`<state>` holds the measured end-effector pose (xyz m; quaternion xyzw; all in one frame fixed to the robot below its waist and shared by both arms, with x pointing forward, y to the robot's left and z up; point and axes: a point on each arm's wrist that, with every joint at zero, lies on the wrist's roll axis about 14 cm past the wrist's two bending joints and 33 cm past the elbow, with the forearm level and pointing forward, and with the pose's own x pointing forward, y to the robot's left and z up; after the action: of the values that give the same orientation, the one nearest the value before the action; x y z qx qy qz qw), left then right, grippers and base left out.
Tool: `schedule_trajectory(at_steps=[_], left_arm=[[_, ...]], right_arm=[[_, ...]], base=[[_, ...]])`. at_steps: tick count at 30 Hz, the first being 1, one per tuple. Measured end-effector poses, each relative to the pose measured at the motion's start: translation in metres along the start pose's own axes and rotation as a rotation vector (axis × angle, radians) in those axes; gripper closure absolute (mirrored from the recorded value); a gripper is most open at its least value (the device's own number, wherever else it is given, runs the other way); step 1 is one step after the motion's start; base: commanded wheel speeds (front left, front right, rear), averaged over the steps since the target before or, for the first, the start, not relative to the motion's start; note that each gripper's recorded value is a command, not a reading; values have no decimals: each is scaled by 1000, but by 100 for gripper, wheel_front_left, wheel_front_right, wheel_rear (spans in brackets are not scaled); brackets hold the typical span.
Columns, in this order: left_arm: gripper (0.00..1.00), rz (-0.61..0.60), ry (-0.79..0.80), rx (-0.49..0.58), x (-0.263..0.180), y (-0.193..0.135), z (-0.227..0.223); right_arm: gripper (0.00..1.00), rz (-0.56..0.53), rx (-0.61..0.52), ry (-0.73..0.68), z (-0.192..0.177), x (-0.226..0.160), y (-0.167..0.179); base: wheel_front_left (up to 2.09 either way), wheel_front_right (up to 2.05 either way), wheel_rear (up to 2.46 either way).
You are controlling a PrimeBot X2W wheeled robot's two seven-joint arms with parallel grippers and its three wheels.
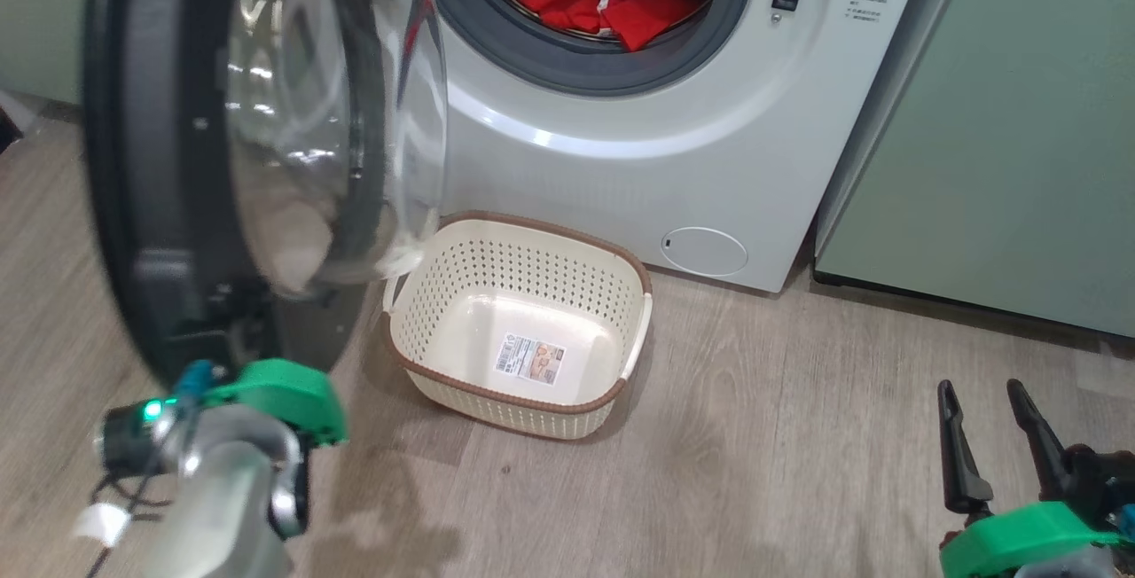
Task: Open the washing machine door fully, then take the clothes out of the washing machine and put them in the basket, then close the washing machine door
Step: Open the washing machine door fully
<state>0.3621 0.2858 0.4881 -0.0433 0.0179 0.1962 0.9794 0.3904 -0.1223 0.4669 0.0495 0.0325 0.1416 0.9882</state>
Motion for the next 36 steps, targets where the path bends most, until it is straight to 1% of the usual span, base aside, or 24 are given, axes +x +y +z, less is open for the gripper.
schedule_trajectory(at_steps=[7, 8, 14, 22, 31, 34, 36], left_arm=[[100, 153, 11, 7, 3, 58, -1], [100, 189, 13, 5, 6, 71, 0], [100, 274, 24, -5, 15, 98, 1], [100, 353, 2, -32, 29, 122, 14], [100, 428, 13, -45, 31, 142, 14], [100, 402, 2, -38, 32, 138, 17], [100, 370, -8, -38, 33, 129, 20]], right_arm=[[0, 9, 8, 15, -5, 3, 2], [0, 10, 10, 23, -8, 4, 2], [0, 13, 13, 49, -17, 8, 1], [0, 16, 13, 58, -21, 13, 0], [0, 9, 12, 57, -21, 10, -3], [0, 7, 8, 46, -16, 8, -3], [0, 6, 6, 38, -13, 7, -3]], base=[[0, 0, 0], [0, 0, 0], [0, 0, 0], [0, 0, 0], [0, 0, 0], [0, 0, 0], [0, 0, 0]])
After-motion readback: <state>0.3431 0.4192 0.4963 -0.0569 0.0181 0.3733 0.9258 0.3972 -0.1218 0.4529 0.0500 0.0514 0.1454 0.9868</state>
